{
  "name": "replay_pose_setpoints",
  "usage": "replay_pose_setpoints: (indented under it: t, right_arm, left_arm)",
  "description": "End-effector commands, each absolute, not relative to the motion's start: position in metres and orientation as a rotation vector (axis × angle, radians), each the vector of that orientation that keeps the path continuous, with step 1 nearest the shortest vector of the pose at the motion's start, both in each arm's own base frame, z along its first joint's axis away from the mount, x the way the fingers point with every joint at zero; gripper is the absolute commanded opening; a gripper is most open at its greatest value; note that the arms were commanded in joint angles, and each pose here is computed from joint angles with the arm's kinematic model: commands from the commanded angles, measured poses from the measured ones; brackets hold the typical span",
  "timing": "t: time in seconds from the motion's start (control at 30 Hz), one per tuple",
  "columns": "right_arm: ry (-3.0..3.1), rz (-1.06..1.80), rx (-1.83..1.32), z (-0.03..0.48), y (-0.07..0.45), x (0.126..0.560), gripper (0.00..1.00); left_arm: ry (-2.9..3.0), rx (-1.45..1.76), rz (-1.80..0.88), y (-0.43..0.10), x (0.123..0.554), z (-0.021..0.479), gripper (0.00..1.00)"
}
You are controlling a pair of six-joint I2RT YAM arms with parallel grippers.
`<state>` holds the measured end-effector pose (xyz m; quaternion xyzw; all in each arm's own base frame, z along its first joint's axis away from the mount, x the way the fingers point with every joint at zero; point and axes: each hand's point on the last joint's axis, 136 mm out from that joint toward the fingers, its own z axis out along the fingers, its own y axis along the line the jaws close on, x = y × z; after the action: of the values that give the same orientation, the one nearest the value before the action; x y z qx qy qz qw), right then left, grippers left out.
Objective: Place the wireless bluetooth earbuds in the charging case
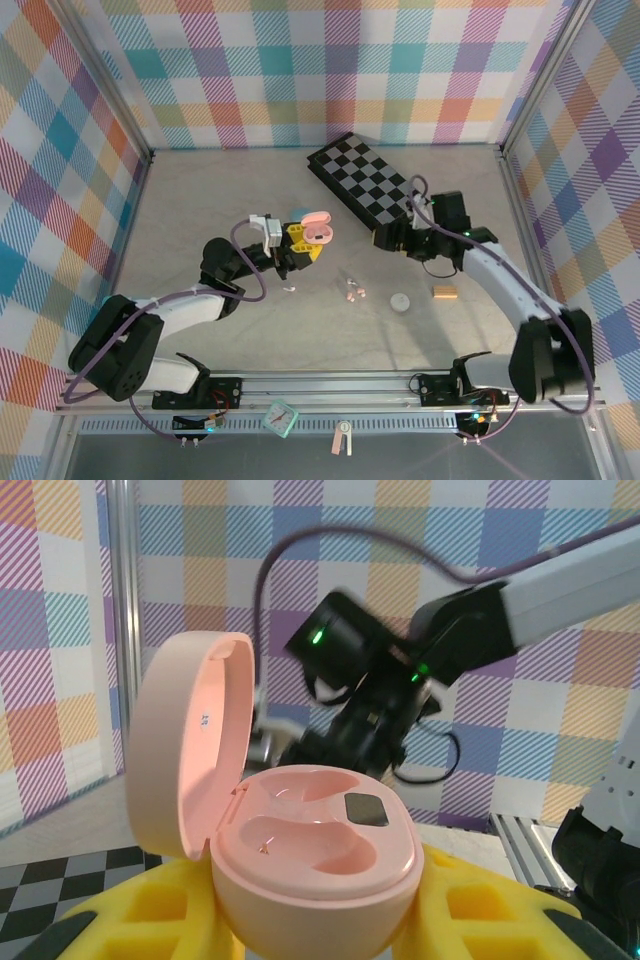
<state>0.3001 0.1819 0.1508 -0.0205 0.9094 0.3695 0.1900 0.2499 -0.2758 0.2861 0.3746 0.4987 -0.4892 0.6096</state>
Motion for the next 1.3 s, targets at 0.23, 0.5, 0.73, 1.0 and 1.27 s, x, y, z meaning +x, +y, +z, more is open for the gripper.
replay_pose_setpoints:
  t: [0.23, 0.5, 0.73, 1.0, 1.27]
  right_arm:
    - [2.704, 1.140, -0.339, 0.083, 0.232, 0.283, 0.70]
    - [2.708, 1.163, -0.427, 0.060, 0.247, 0.290, 0.63]
    - [2.744, 1.212, -0.501, 0.042, 0.251, 0.275, 0.59]
    - [2.789, 1.191, -0.505, 0.033, 0.245, 0.259, 0.57]
    - [2.822, 1.179, -0.513, 0.033, 0.238, 0.243, 0.56]
  left_arm:
    - [1.094, 0.869, -1.113, -0.267, 0.239, 0.300, 0.23]
    - [1.096, 0.878, -1.115, -0.268, 0.238, 0.301, 0.23]
    - [1.094, 0.884, -1.109, -0.267, 0.237, 0.301, 0.23]
    - [1.085, 0.894, -1.111, -0.269, 0.238, 0.305, 0.23]
    - [1.089, 0.899, -1.112, -0.270, 0.239, 0.304, 0.23]
